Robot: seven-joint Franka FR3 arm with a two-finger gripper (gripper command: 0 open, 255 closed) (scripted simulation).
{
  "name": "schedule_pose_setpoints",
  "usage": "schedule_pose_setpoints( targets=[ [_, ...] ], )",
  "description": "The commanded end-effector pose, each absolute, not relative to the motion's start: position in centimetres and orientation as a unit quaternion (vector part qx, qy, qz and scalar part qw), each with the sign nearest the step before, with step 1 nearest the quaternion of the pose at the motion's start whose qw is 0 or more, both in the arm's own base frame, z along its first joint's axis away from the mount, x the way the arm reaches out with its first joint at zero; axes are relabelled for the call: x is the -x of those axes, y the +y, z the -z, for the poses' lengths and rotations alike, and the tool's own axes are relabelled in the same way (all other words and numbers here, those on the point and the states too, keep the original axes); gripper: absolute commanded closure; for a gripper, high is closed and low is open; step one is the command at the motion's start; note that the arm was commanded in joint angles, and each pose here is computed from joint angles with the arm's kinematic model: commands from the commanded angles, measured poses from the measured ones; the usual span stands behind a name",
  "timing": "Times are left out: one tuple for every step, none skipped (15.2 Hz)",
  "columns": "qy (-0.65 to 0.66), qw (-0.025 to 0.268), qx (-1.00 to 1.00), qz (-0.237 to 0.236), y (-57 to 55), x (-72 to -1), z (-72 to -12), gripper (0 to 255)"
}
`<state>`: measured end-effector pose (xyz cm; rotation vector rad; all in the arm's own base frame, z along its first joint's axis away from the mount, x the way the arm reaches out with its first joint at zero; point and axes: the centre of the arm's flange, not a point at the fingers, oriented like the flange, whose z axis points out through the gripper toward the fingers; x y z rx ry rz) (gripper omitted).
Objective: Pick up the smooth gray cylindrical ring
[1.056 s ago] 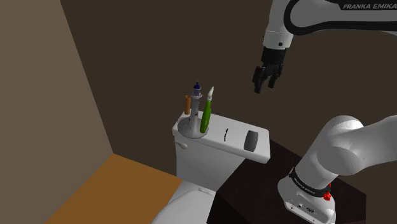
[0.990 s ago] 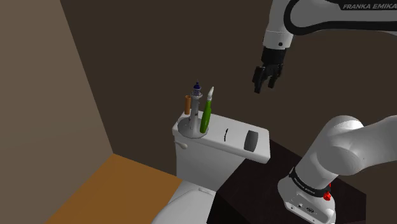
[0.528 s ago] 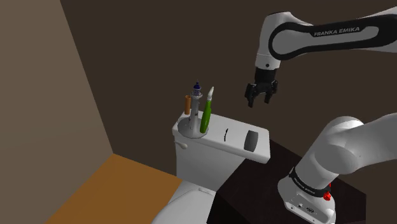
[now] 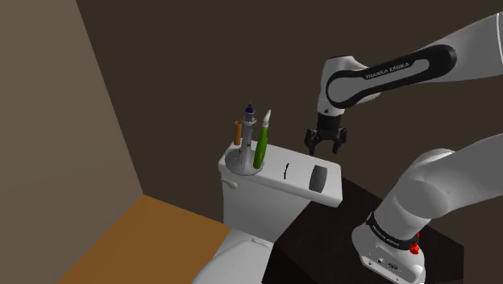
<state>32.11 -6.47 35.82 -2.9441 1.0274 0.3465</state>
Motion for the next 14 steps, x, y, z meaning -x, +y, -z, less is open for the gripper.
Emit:
schedule_pose_setpoints(
  targets=[
    [0.362, 0.002, 0.925, -0.118, -7.0, -31.9, -33.0, 0],
    [0.369, 0.003, 0.922, -0.120, -7.2, -31.8, -32.4, 0],
    [0.369, 0.003, 0.922, -0.120, -7.2, -31.8, -31.9, 0],
    [0.369, 0.003, 0.922, -0.120, -7.2, -31.8, -31.3, 0],
    [0.369, 0.003, 0.922, -0.120, -7.2, -31.8, -30.8, 0],
    [0.369, 0.003, 0.922, -0.120, -7.2, -31.8, -30.3, 0],
    [0.369, 0.003, 0.922, -0.120, -7.2, -31.8, -29.8, 0],
    [0.369, 0.003, 0.922, -0.120, -7.2, -31.8, -29.2, 0],
    [0.369, 0.003, 0.922, -0.120, -7.2, -31.8, -28.7, 0],
    [0.369, 0.003, 0.922, -0.120, -7.2, -31.8, -28.4, 0],
    [0.369, 0.003, 0.922, -0.120, -7.2, -31.8, -28.4, 0],
    [0.369, 0.003, 0.922, -0.120, -7.2, -31.8, -28.5, 255],
    [0.369, 0.003, 0.922, -0.120, -7.2, -31.7, -28.5, 255],
    [0.369, 0.003, 0.922, -0.120, -7.2, -31.7, -28.5, 255]
  ],
)
